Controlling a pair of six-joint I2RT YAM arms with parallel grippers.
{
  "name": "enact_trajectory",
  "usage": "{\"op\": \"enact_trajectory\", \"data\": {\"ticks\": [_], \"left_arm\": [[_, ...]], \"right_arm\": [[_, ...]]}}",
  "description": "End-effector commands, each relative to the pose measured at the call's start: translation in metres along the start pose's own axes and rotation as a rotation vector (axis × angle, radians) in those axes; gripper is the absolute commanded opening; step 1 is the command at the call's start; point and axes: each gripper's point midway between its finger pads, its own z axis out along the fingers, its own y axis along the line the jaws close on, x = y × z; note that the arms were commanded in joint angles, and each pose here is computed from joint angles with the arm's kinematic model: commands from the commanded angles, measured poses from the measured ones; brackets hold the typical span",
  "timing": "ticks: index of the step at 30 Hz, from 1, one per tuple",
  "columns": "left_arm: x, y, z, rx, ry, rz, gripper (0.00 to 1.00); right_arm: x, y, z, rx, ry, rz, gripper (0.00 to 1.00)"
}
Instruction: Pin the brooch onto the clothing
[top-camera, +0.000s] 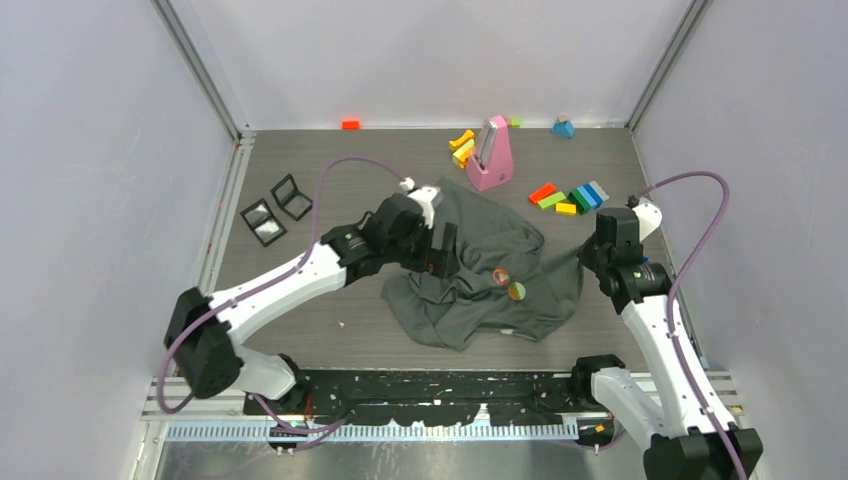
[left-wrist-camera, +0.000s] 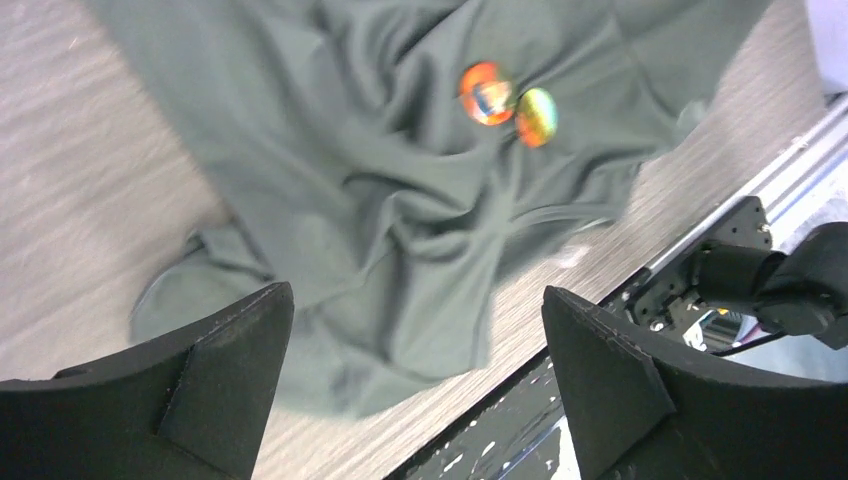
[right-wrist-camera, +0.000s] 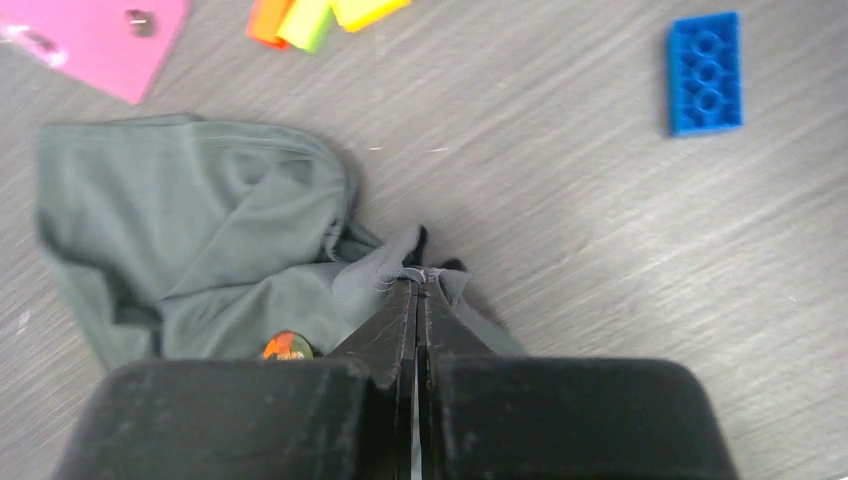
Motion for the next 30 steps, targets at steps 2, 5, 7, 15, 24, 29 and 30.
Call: {"op": "enact_trajectory", "data": {"ticks": [2, 5, 7, 15, 24, 29, 30], "left_arm": [[0.045, 0.043, -0.027, -0.157, -0.010, -0.125, 0.98], [0.092, 0.063, -0.029, -0.214, 0.067, -0.220, 0.98], [0.122, 0.073, -0.027, -0.224, 0.099, -0.288, 0.98], [0.148, 0.063, -0.016, -0.135, 0.061, -0.456, 0.95], [0.177, 0.049, 0.001, -0.155, 0.130, -0.442, 0.78], [0.185, 0.044, 0.016, -0.158, 0.142, -0.450, 0.64], [0.186, 0.046, 0.018, -0.171, 0.139, -0.446, 0.63]], "right_arm": [[0.015, -0.021, 0.028, 0.091, 0.088, 0.012, 0.11], [0.022, -0.016, 0.029, 0.078, 0.141, 0.013, 0.54], [0.027, -0.018, 0.025, 0.084, 0.174, 0.007, 0.77], [0.070, -0.011, -0.004, 0.054, 0.410, 0.106, 0.93], [0.102, 0.000, -0.005, -0.003, 0.496, 0.255, 0.93], [0.107, 0.005, -0.003, -0.027, 0.524, 0.260, 0.84], [0.108, 0.007, -0.002, -0.042, 0.529, 0.262, 0.83]]}}
